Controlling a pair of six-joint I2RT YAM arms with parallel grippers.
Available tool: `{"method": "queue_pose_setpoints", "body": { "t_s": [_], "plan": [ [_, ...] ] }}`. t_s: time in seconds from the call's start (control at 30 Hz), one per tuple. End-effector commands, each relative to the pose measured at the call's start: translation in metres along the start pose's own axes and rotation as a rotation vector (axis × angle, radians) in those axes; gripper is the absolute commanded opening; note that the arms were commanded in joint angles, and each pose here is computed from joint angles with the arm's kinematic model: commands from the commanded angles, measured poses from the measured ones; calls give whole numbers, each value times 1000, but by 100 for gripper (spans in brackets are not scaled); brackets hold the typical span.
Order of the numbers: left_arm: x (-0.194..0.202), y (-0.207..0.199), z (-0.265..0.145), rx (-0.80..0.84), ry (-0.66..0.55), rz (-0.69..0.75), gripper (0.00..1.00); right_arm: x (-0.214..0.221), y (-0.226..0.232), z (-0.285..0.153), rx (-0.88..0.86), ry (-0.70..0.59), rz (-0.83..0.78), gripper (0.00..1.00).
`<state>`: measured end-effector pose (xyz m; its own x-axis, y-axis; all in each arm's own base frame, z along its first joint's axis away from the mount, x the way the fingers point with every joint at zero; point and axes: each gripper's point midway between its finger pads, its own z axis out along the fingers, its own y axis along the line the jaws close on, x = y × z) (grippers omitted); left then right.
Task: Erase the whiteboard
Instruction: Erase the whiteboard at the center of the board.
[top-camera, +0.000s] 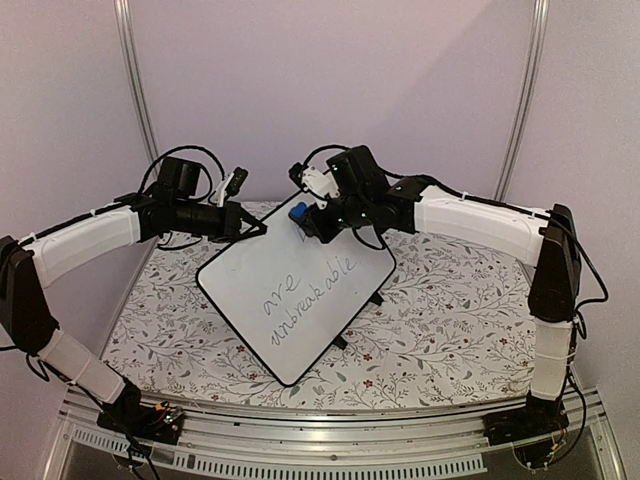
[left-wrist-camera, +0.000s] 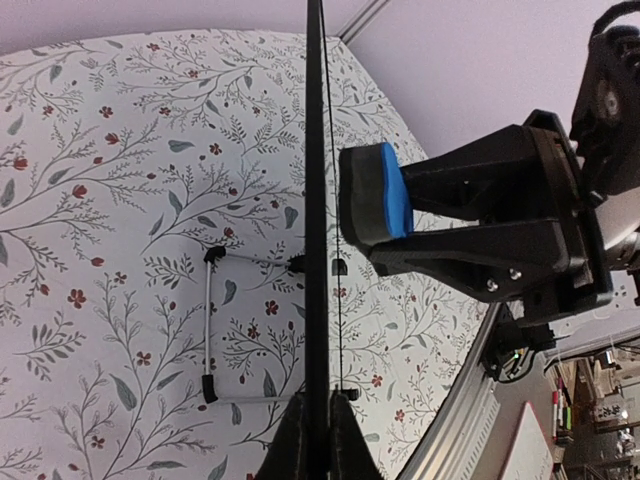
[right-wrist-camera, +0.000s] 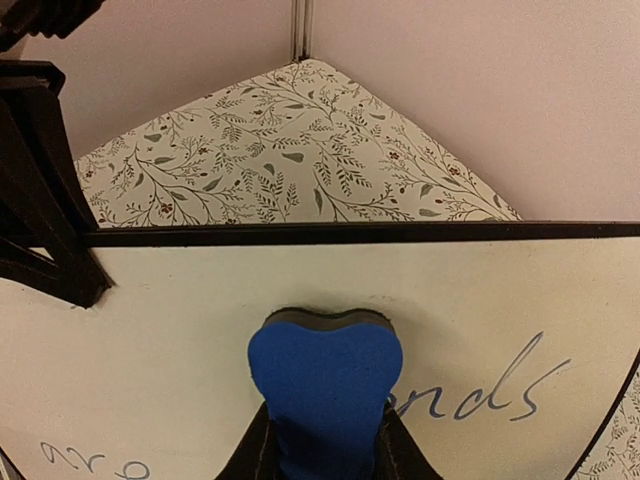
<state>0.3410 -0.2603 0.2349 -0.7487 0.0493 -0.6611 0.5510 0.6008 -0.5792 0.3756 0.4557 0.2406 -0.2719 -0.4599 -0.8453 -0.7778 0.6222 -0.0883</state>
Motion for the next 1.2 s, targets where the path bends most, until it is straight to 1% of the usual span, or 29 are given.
{"method": "queue_pose_setpoints", "body": {
  "t_s": [0.0,0.2,0.47,0.77,1.17],
  "plan": [
    [-2,0,-1,-9,-25,74,0,-13,6,2,-17,-31,-7,19],
    [-2,1,-1,-10,-25,70,0,-10,5,8,-9,-24,-7,19],
    [-1,2,0,-7,-22,68,0,4,5,22,-4,12,-10,19],
    [-2,2,-1,-5,-25,67,0,25,6,24,-6,61,-11,19],
    [-3,4,-1,-5,-28,63,0,42,9,21,-17,92,-5,19]
  ]
}}
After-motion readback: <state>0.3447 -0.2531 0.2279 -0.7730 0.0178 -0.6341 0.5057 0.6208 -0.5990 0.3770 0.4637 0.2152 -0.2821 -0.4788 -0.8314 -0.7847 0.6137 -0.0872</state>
